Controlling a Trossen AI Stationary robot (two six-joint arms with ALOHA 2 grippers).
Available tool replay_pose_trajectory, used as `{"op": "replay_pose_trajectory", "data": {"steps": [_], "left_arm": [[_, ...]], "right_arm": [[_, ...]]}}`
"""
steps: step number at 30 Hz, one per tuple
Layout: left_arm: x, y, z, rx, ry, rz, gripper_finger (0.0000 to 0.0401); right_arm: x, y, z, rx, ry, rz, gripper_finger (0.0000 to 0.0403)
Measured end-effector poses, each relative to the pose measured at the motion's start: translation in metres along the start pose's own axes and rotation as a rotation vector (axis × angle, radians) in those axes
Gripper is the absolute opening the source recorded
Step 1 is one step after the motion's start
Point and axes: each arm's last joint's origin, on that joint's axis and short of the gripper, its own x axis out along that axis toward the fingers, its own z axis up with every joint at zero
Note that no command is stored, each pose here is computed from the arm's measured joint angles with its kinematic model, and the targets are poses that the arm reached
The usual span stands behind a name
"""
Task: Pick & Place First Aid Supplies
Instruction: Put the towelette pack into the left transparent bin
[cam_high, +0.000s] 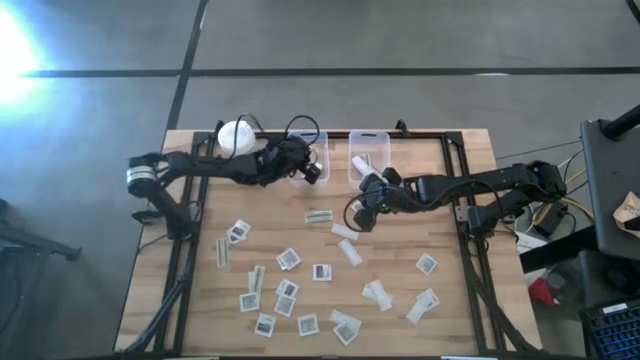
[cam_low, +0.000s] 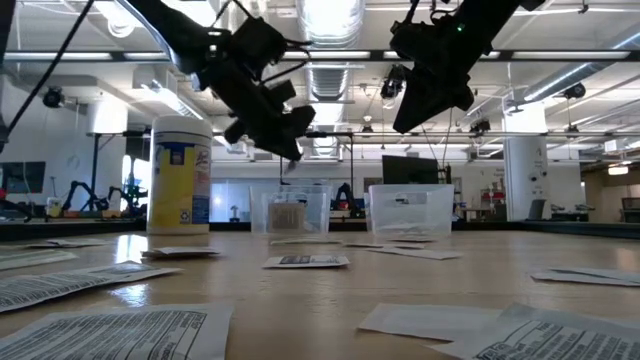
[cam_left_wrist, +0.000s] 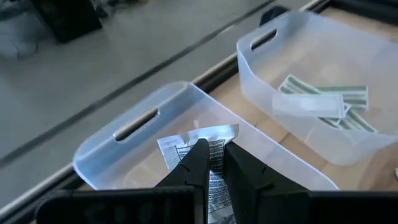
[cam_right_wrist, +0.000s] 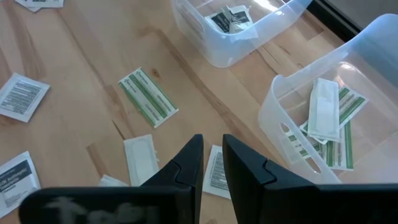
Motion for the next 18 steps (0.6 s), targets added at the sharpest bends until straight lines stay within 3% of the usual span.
{"op": "replay_pose_trajectory", "data": {"steps": [13,18], "left_arm": [[0.019,-0.004,0.0,0.032,0.075,-0.01,0.0039],[0.019,-0.003,-0.003,0.06,0.085,-0.01,0.0067]], "right_arm": [[0.001,-0.001,-0.002,-0.003,0.006,-0.004,0.0057],[0.001,-0.001,-0.002,-0.003,0.007,-0.003,0.0057]]}}
